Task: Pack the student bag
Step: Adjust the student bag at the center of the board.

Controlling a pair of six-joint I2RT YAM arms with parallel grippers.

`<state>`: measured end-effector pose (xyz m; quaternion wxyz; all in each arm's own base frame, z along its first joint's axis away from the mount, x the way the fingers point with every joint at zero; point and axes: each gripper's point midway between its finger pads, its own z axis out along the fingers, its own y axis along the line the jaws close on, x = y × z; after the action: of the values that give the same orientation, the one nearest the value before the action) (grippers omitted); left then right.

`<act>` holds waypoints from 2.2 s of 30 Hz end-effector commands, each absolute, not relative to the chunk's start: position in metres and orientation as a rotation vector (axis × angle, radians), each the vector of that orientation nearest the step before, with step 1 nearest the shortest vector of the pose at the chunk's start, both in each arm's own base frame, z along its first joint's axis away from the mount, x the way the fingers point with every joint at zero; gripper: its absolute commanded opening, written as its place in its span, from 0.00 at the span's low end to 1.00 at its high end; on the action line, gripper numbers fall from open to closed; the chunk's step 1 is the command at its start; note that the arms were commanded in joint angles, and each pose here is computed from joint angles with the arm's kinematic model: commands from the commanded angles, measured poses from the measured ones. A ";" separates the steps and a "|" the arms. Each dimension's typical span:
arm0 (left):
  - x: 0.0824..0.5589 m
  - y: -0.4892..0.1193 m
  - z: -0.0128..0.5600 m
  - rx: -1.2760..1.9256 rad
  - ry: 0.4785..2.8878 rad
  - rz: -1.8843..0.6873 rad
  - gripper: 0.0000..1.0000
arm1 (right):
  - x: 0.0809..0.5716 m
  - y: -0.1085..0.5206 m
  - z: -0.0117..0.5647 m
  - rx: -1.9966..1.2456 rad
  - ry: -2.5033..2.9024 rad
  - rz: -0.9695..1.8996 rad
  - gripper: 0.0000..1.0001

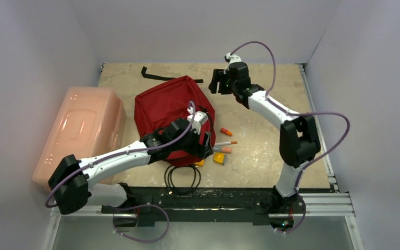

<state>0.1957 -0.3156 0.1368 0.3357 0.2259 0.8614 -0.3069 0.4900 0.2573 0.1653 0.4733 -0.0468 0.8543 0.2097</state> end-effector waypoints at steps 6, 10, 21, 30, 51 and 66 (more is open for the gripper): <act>0.212 -0.224 0.193 0.111 2.338 -0.643 0.85 | 0.354 0.257 0.174 -0.239 2.265 0.824 0.80; 0.197 -0.189 0.184 -0.168 2.390 -0.595 0.93 | 0.292 0.276 0.144 -0.128 2.356 0.904 0.85; 0.201 -0.158 0.158 -0.362 2.360 -0.448 0.88 | 0.315 0.333 0.168 0.107 2.142 1.100 0.22; 0.225 -0.129 0.234 -0.239 2.195 -0.265 0.91 | 0.386 0.356 0.204 0.123 1.962 1.033 0.00; 0.325 -0.157 0.210 -0.268 2.205 -0.375 0.85 | 0.463 0.297 0.229 -0.140 1.928 0.627 0.72; 0.339 -0.169 0.129 -0.337 2.332 -0.420 0.54 | 0.530 0.387 0.207 -0.386 1.874 0.906 0.53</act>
<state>0.3391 -0.1683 0.1340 0.3532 -0.1161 0.9171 -0.1440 0.5317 0.3703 0.1939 0.4918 -0.1097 0.7922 0.3442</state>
